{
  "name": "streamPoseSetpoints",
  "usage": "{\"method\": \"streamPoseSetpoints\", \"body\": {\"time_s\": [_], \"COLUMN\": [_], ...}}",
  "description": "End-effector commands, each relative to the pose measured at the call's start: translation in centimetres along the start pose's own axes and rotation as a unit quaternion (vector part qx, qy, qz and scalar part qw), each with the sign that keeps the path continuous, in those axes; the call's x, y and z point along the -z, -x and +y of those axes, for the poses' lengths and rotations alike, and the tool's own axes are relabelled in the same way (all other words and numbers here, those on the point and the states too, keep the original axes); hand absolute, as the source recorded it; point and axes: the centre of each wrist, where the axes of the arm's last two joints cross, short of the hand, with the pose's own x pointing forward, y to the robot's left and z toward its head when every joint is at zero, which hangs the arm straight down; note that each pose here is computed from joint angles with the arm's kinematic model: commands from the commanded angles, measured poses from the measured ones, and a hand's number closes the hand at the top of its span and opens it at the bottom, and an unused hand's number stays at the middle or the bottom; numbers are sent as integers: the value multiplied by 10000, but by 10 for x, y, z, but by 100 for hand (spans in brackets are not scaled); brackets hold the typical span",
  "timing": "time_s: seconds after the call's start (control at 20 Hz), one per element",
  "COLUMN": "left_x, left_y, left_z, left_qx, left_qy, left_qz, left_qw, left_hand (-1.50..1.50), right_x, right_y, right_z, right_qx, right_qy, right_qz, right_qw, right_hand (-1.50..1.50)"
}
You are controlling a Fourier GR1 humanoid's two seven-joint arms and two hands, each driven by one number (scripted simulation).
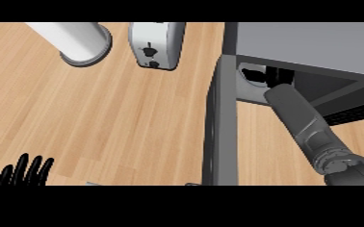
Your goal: Pick up the milk, place it into the microwave and close the microwave
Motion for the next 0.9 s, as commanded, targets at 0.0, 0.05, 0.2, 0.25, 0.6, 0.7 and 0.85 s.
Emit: {"method": "streamPoseSetpoints", "body": {"time_s": [0.0, 0.05, 0.2, 0.25, 0.6, 0.7, 0.85], "left_x": [-3, -1, 2, 2, -4, -3, -5], "left_y": [1, 4, 4, 2, 3, 3, 5], "left_z": [4, 4, 1, 5, 12, 6, 4], "left_qx": [25, -31, 21, 21, 110, 116, -2], "left_qy": [76, 76, 34, 47, -37, -28, 67], "left_qz": [13, 72, -31, -10, -76, -121, -105], "left_qw": [10000, 9999, 10000, 10000, 9999, 9999, 9999], "left_hand": [-150, -150, -150, -150, -150, -150, -150], "right_x": [0, -3, 2, -2, -9, -13, -21], "right_y": [-18, -26, -35, -38, -60, -43, -49], "right_z": [8, 12, 12, 15, 26, 23, 29], "right_qx": [267, 344, 557, 592, 1850, 1993, 2479], "right_qy": [-429, -467, -686, -812, -907, -918, -1044], "right_qz": [-174, -318, -323, -404, -307, -247, -112], "right_qw": [9986, 9978, 9956, 9941, 9781, 9753, 9631], "right_hand": [-150, -150, -150, -150, -150, -150, -150]}}
